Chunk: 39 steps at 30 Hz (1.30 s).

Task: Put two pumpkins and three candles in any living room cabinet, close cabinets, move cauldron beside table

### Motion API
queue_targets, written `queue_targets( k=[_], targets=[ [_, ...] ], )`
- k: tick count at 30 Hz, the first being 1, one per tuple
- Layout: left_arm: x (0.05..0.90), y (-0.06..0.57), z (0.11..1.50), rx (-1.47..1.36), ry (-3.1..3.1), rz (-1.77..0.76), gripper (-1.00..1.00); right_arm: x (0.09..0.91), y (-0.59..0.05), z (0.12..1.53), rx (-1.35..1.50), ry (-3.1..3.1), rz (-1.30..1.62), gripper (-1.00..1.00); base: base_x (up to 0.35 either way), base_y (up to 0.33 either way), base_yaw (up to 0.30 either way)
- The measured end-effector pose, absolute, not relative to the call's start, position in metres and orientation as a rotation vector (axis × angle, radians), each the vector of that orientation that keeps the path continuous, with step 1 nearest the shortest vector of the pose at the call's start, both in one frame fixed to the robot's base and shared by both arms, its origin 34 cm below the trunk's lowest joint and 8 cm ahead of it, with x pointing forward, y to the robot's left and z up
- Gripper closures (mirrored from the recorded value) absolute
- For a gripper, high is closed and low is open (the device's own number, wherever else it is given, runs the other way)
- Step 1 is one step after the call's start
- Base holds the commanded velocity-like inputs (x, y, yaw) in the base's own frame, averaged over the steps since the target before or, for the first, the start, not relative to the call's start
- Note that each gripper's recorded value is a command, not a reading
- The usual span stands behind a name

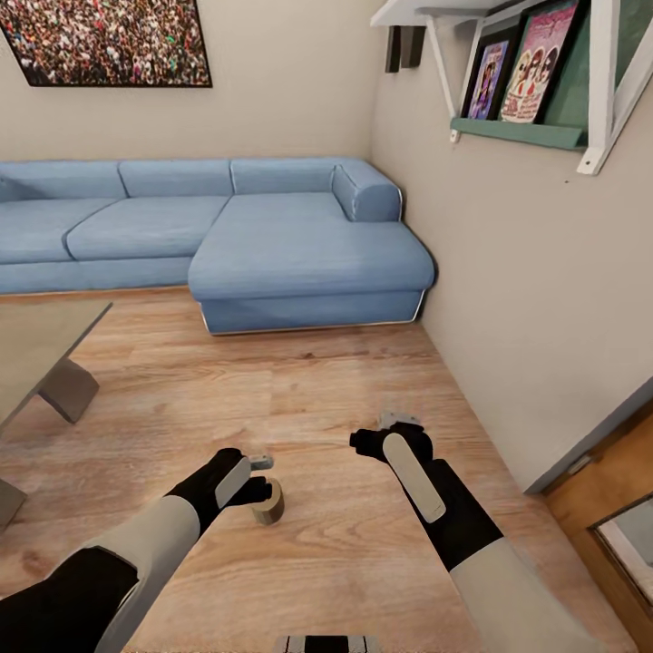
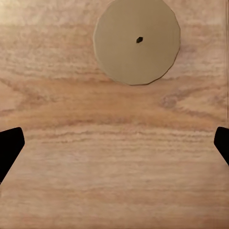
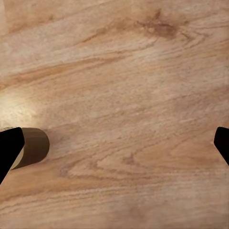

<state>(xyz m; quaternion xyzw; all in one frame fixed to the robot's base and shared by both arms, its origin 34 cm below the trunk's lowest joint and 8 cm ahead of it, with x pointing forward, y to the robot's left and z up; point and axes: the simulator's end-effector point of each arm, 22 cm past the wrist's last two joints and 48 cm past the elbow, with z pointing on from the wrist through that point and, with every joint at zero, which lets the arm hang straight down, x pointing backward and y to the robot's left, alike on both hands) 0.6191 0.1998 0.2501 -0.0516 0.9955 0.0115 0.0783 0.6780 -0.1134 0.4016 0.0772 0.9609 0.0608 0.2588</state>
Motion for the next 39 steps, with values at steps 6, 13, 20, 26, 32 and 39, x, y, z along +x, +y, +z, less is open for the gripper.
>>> queue_targets(
  k=[6,13,20,26,32,39],
  targets=[
    [0.615,0.180,0.241,-0.040,2.991,-0.032,-1.00,0.676,-0.114,0.391,0.211,2.621,0.163,-1.00,0.000,0.000,0.000],
    [0.614,0.174,0.240,-0.011,2.989,-0.060,-1.00,0.676,-0.114,0.391,0.211,2.621,0.163,-1.00,0.000,0.000,0.000],
    [0.614,0.173,0.241,-0.006,2.988,-0.064,-1.00,0.676,-0.113,0.392,0.211,2.621,0.165,-1.00,0.096,0.000,0.000],
    [0.614,0.174,0.240,-0.007,2.989,-0.063,-1.00,0.676,-0.113,0.392,0.210,2.621,0.167,-1.00,0.113,0.009,0.000],
    [0.614,0.175,0.240,-0.010,2.989,-0.062,-1.00,0.676,-0.113,0.392,0.211,2.621,0.167,-1.00,0.114,0.102,0.000],
    [0.614,0.175,0.240,-0.010,2.989,-0.061,-1.00,0.676,-0.113,0.392,0.212,2.621,0.166,-1.00,0.079,0.034,0.000]
  ],
)
